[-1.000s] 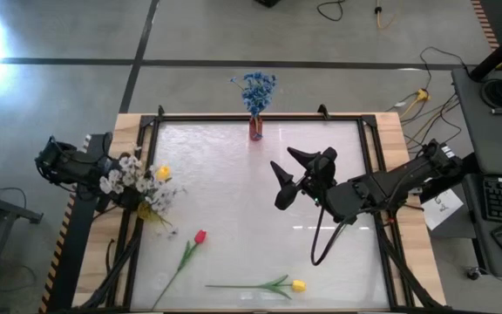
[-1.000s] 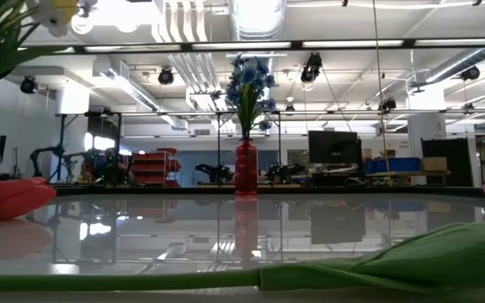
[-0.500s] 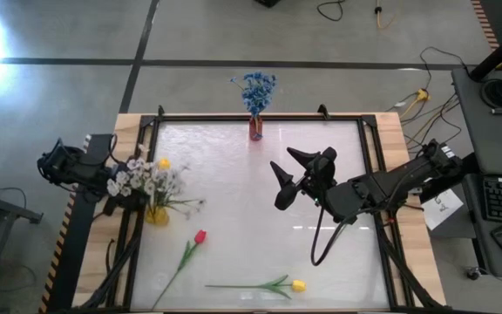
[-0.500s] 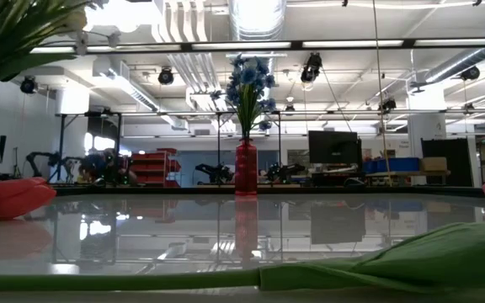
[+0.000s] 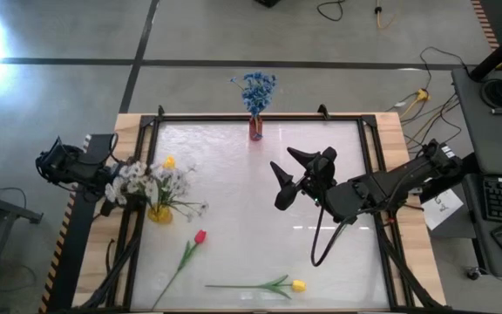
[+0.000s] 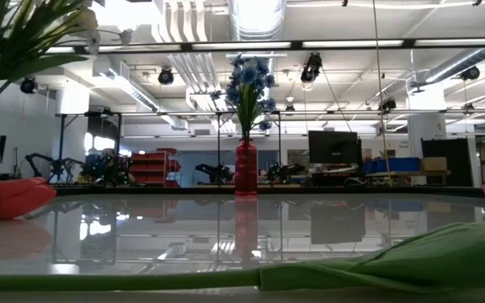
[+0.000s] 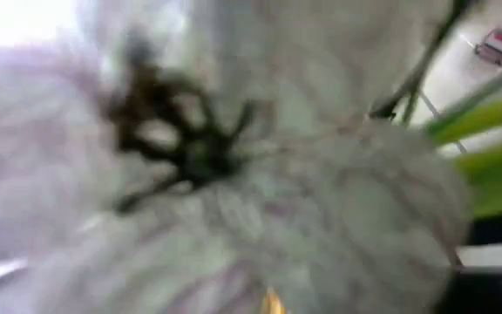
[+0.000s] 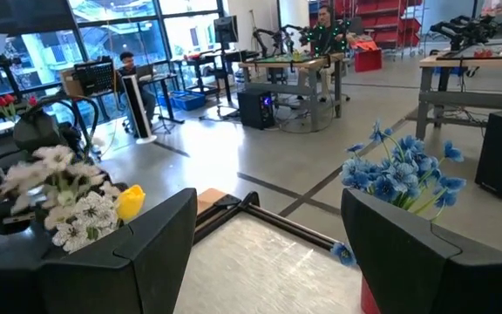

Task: Sort flowers into vase by color
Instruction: Put the white flowers into the yellow flower vase

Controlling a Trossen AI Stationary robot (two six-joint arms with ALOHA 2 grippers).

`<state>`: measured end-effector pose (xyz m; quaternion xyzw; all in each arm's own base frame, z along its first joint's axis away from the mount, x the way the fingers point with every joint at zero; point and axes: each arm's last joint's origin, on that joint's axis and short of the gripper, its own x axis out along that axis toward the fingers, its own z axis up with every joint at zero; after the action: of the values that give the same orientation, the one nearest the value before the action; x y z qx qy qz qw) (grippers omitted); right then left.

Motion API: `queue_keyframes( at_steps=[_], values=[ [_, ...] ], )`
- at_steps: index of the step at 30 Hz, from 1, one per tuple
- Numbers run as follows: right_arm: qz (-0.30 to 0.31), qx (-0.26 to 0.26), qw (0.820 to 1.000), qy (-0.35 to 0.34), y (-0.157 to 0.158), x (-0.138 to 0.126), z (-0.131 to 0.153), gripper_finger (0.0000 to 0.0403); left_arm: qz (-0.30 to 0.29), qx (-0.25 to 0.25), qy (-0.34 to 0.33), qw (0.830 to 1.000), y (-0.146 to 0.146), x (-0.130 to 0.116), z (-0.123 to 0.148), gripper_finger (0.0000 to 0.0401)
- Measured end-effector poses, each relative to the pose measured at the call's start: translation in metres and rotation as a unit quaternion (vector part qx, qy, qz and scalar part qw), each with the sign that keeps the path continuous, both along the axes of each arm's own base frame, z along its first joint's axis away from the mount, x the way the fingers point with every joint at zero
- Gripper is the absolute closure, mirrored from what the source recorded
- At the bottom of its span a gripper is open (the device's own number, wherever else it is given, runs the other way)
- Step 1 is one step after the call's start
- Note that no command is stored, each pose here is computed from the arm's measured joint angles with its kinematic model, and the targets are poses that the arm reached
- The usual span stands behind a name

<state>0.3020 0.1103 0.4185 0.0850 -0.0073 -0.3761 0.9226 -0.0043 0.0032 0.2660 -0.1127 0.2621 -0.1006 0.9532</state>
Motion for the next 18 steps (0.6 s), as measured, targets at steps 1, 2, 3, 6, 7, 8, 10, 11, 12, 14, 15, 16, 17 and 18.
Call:
queue_keyframes(
  at_steps=[1, 2, 3, 6, 7, 8, 10, 11, 12, 14, 15, 16, 17, 18],
  values=[
    [0.0, -0.001, 1.0, 0.001, 0.0, 0.0, 0.0, 0.0126, -0.004, -0.004, 0.012, 1.0, 0.0, -0.002, 0.0, 0.0306],
    [0.0, -0.002, 1.0, 0.002, 0.0, 0.0, 0.0, 0.0126, -0.009, -0.008, 0.024, 1.0, 0.0, -0.003, 0.001, 0.0292],
    [0.0, -0.002, 1.0, 0.002, 0.0, 0.0, 0.0, 0.0126, -0.015, -0.012, 0.035, 0.999, 0.0, -0.005, 0.001, 0.0278],
    [0.0, -0.004, 1.0, 0.003, 0.0, 0.0, 0.0, 0.0126, -0.019, -0.032, 0.057, 0.998, 0.001, -0.009, 0.005, 0.0235],
    [0.0, -0.004, 1.0, 0.003, 0.0, 0.0, 0.0, 0.0126, -0.019, -0.039, 0.06, 0.997, 0.001, -0.009, 0.007, 0.022],
    [0.0, -0.004, 1.0, 0.004, 0.0, 0.0, 0.0, 0.0126, -0.019, -0.047, 0.064, 0.997, 0.001, -0.01, 0.009, 0.0205],
    [0.001, -0.007, 1.0, 0.007, 0.0, 0.0, 0.0, 0.0126, -0.018, -0.058, 0.084, 0.995, 0.001, -0.013, 0.012, 0.0176],
    [0.002, -0.007, 1.0, 0.007, 0.0, 0.0, 0.0, 0.0126, -0.016, -0.061, 0.098, 0.993, 0.002, -0.015, 0.013, 0.0163],
    [0.002, -0.007, 1.0, 0.008, 0.0, 0.0, 0.0, 0.0126, -0.016, -0.069, 0.111, 0.991, 0.002, -0.017, 0.015, 0.015],
    [0.002, -0.008, 1.0, 0.01, 0.0, 0.0, -0.001, 0.0126, -0.018, -0.089, 0.139, 0.986, 0.002, -0.021, 0.02, 0.0128],
    [0.003, -0.01, 1.0, 0.014, 0.0, 0.0, -0.001, 0.0126, -0.018, -0.102, 0.156, 0.982, 0.002, -0.023, 0.022, 0.012],
    [0.003, -0.011, 1.0, 0.018, 0.0, 0.0, -0.002, 0.0126, -0.019, -0.116, 0.172, 0.978, 0.002, -0.026, 0.025, 0.0114],
    [0.005, -0.01, 1.0, 0.02, 0.0, 0.0, -0.003, 0.0126, -0.021, -0.131, 0.187, 0.973, 0.002, -0.028, 0.028, 0.011],
    [0.011, -0.01, 1.0, 0.023, 0.0, 0.0, -0.004, 0.0126, -0.021, -0.145, 0.201, 0.969, 0.003, -0.03, 0.031, 0.0108]
  ],
)
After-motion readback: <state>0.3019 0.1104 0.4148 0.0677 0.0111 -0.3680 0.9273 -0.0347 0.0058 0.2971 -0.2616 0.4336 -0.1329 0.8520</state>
